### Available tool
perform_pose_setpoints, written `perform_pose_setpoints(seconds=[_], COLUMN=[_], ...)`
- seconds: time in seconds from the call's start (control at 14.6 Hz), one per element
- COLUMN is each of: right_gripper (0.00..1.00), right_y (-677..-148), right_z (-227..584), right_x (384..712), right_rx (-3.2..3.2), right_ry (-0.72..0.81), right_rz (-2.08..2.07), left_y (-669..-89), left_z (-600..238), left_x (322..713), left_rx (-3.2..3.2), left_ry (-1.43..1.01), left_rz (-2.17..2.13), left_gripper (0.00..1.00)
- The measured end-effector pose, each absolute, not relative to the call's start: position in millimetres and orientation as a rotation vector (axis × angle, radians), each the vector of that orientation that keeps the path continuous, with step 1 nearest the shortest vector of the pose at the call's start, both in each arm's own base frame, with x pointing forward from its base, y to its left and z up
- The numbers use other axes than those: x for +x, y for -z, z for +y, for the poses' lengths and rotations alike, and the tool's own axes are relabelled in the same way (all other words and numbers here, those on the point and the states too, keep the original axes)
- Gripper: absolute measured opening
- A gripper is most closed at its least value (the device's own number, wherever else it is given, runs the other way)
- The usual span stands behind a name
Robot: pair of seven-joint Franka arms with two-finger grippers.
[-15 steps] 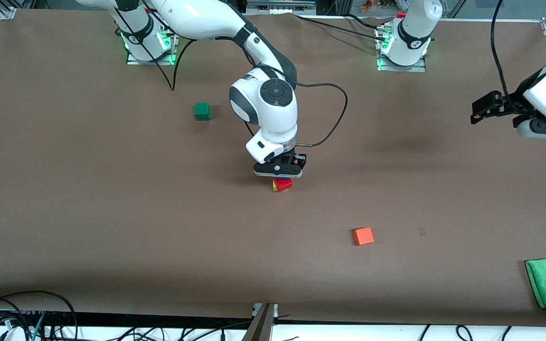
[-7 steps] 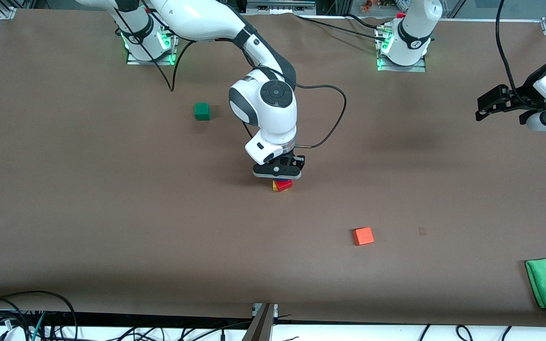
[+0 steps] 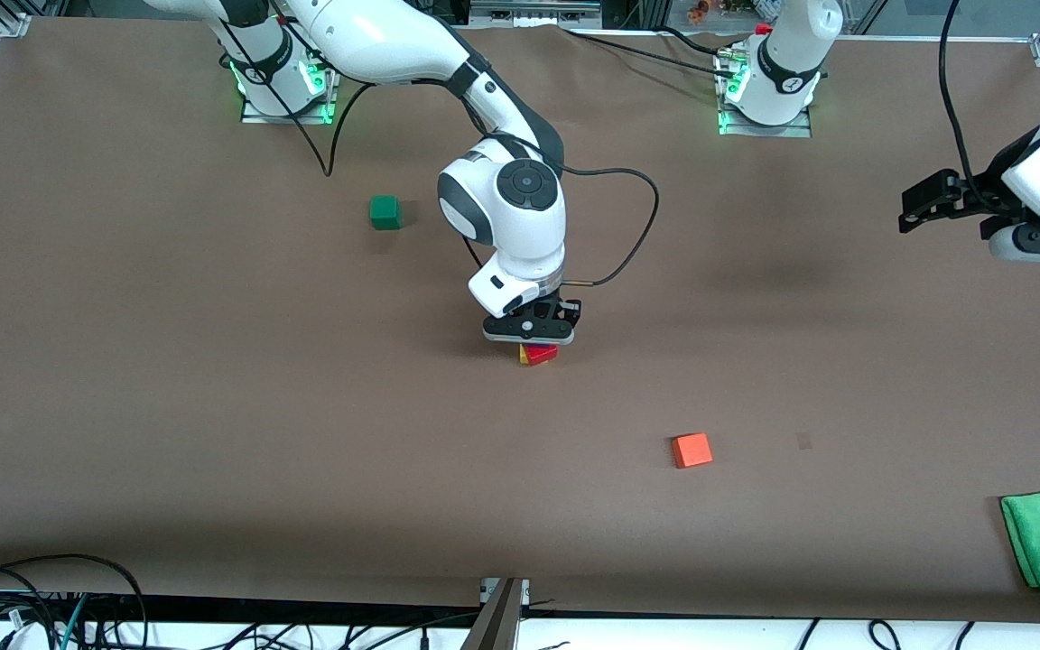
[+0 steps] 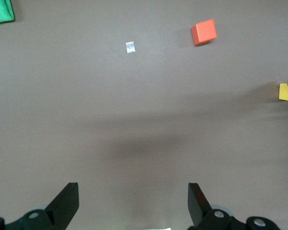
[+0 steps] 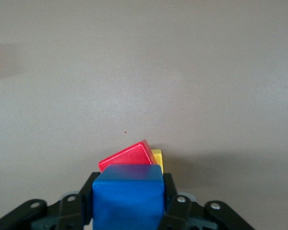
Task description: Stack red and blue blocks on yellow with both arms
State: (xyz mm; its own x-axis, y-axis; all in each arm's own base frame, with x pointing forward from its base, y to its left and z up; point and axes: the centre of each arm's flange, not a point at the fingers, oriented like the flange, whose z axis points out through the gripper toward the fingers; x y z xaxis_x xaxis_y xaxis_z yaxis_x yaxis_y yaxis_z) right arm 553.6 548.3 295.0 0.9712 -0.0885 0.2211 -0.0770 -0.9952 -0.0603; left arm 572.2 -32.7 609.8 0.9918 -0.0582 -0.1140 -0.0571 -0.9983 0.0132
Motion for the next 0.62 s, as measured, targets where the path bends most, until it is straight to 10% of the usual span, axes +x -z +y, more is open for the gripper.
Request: perform_pose_setpoints(seconds=[0.27,0.62], right_gripper=[1.00,1.00], right_y=[-307,-365], right_z=[547,491], right_x=[560,603], right_rx=[-3.054,-3.053], right_ry=[0.379,0.353], right_rz=[0.138,0.282], left_y=[-601,-599], left_z=[-34,-33], left_x=[576,578], left_rx=[3.124,3.125], left_ry=[0.204,0.208], left_rz=[-0.093,-0.089], left_gripper=[1.00,1.00])
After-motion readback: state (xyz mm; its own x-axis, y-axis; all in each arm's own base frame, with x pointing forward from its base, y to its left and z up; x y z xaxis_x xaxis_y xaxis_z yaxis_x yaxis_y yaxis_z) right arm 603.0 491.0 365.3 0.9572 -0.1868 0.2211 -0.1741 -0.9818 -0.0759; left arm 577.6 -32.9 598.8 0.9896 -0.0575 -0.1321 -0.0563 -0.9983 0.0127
